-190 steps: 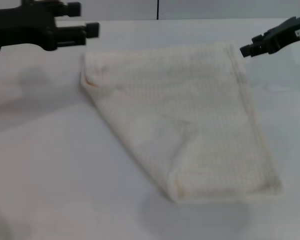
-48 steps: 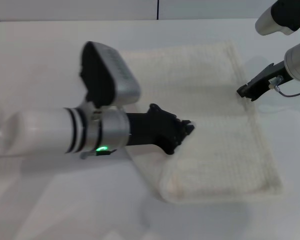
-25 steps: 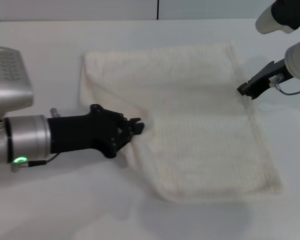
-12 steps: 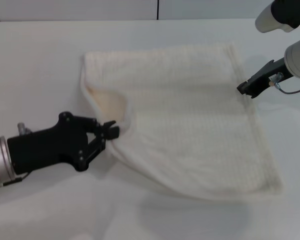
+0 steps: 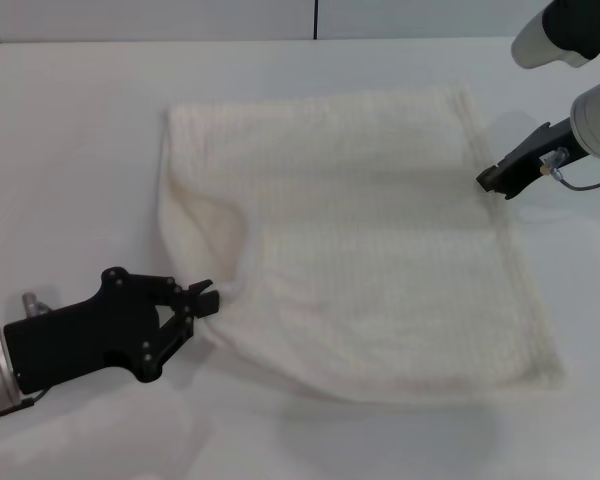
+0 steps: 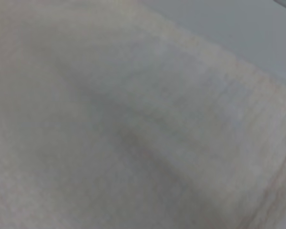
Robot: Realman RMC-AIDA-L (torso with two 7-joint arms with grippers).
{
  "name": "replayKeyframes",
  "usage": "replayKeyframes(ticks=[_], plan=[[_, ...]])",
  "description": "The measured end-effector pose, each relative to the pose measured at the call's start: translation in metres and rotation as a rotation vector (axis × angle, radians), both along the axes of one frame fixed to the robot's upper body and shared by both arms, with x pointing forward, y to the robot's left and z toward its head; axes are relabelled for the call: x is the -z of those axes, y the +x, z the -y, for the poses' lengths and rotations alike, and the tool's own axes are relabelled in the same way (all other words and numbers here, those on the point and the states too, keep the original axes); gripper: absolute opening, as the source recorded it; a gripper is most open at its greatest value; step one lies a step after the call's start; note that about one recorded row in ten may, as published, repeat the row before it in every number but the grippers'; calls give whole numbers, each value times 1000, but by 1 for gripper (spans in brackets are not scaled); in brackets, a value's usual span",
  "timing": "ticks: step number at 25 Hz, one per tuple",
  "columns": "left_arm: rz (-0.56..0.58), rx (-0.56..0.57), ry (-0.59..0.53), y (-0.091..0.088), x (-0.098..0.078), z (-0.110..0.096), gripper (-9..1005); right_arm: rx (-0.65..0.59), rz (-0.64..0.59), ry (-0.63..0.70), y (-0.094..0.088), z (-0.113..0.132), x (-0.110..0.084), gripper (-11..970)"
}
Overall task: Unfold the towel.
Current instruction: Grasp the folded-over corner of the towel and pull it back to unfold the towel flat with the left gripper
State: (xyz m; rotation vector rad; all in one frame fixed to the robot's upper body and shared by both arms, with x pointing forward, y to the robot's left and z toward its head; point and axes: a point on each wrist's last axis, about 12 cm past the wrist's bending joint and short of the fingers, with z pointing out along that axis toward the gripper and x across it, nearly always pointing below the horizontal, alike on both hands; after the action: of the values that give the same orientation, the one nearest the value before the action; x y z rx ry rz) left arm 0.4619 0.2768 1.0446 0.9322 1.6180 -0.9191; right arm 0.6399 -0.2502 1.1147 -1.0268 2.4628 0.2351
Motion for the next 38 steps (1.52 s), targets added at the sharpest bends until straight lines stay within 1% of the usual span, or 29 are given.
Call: replayKeyframes(ticks=[8, 16, 20, 28, 38], plan=[[4, -43, -40, -9, 2, -11, 49, 1, -2, 0, -1, 0, 1, -1], [4, -39, -48, -11, 2, -11, 49, -9, -10, -8, -2, -3, 4, -1], [-4, -37, -52, -12, 5, -9, 49, -12, -9, -9, -2, -4, 5, -1], [-2, -39, -57, -13, 6, -8, 49, -15, -5, -13, -2, -5, 6, -1], [-8, -46, -73, -17, 7, -11, 155, -15, -13, -13, -2, -7, 8, -1]])
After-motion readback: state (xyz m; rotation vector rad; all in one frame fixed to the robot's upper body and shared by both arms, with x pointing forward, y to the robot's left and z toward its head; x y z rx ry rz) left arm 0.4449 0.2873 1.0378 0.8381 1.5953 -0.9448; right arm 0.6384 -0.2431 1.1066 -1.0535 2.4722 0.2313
